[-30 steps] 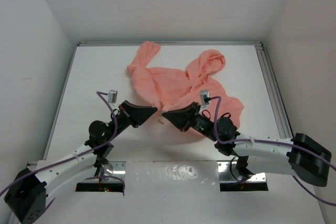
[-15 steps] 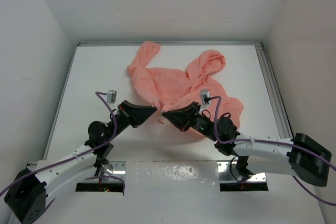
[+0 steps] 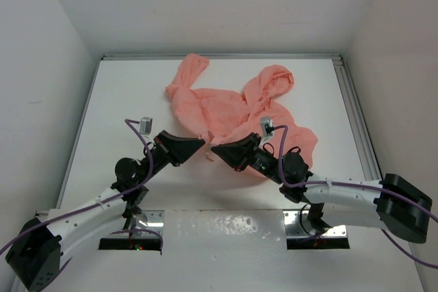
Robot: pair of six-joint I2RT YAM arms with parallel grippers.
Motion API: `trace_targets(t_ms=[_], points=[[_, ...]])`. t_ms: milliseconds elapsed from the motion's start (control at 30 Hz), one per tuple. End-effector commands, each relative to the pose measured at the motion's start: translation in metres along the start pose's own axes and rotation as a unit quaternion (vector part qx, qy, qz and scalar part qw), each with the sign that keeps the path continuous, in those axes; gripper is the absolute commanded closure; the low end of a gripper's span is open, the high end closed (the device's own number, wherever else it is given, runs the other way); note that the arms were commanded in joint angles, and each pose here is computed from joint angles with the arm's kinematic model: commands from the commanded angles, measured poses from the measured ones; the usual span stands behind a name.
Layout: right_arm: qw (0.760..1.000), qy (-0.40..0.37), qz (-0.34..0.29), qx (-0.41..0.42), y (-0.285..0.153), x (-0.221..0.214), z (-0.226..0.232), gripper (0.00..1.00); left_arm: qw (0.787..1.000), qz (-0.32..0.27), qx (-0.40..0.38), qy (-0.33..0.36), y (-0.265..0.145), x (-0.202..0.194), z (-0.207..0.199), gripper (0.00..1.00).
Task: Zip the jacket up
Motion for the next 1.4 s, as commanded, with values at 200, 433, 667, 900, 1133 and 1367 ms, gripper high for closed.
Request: trace_targets(t_ms=[200,433,667,900,1133,1367], points=[[0.999,-0.012,-0.038,0.036,0.012,0.021,0.018,1.00,0.999,-0.003,-0.041,0.003,0.003,0.003,-0.014,1.00],[0.999,-0.014,-0.041,0.030,0.012,0.022,0.016,1.00,0.999,-0.003,-0.042,0.002,0.002,0.003,-0.014,1.00],[0.998,-0.022,-0.050,0.028,0.014,0.024,0.016,1.00,0.999,0.004,-0.052,0.000,0.001,0.001,-0.017,1.00],[0.998,-0.030,-0.052,0.034,0.018,0.027,0.018,1.00,0.998,0.016,-0.053,-0.010,-0.002,-0.003,-0.017,1.00],[0.997,-0.033,-0.054,0.032,0.023,0.029,0.019,1.00,0.998,0.021,-0.053,-0.011,-0.003,-0.005,-0.017,1.00],[0.999,-0.019,-0.033,0.014,0.021,0.031,0.022,1.00,0.999,0.048,-0.023,-0.003,-0.006,-0.011,-0.009,1.00]])
Point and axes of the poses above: each gripper's point midway between its finger pads, its own y axis out along the fingers, its own z axis along the line the jaws close on, x = y × z, the point moved 7 cm from there along -y, back along the fingers, and after that the axes turned 3 degrees about y, right-handed, at the moved point
